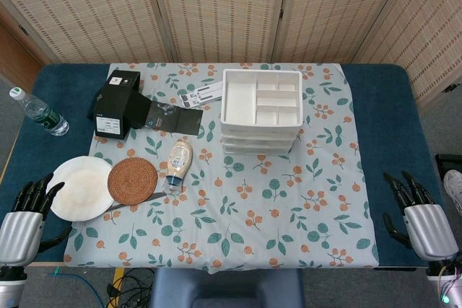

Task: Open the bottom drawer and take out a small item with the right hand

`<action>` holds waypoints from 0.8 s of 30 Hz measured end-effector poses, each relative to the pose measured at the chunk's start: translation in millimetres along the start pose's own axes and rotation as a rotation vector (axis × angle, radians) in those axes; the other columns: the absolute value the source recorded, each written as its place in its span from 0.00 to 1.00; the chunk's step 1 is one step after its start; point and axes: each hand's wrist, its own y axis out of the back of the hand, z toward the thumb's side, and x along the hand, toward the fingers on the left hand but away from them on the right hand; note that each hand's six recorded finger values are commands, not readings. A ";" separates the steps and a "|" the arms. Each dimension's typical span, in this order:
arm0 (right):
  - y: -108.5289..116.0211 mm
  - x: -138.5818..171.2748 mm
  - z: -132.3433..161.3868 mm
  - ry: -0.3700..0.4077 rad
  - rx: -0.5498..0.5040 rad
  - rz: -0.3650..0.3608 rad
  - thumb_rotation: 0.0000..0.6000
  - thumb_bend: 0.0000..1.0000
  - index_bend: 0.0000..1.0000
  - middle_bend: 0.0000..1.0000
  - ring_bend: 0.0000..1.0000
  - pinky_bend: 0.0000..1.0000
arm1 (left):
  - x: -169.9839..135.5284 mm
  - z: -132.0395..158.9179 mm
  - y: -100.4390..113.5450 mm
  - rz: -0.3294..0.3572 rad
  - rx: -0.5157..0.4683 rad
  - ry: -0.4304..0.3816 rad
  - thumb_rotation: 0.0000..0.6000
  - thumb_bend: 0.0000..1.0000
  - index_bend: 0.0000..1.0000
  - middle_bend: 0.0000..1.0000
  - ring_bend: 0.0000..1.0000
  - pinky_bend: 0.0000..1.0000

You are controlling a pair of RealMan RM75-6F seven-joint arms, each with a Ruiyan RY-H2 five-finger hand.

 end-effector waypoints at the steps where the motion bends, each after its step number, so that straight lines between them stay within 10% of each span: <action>1: -0.3 0.1 0.0 0.000 0.001 0.002 1.00 0.51 0.00 0.17 0.05 0.14 | 0.2 0.3 -0.1 -0.001 0.001 -0.002 1.00 0.17 0.13 0.04 0.08 0.07; 11: -6.5 -4.5 10.9 0.020 -0.031 0.046 1.00 0.51 0.00 0.20 0.13 0.18 | -0.8 -0.1 1.9 0.008 -0.006 -0.002 1.00 0.17 0.13 0.04 0.08 0.07; 17: -19.7 -19.0 26.2 0.031 -0.128 0.144 1.00 0.51 0.00 0.40 0.54 0.76 | -2.9 -0.1 3.1 0.013 -0.008 -0.002 1.00 0.17 0.13 0.04 0.08 0.07; 24: -47.4 -43.3 53.5 0.051 -0.327 0.325 1.00 0.52 0.00 0.73 0.91 1.00 | -7.0 -6.9 4.6 0.013 -0.006 0.020 1.00 0.18 0.13 0.04 0.08 0.07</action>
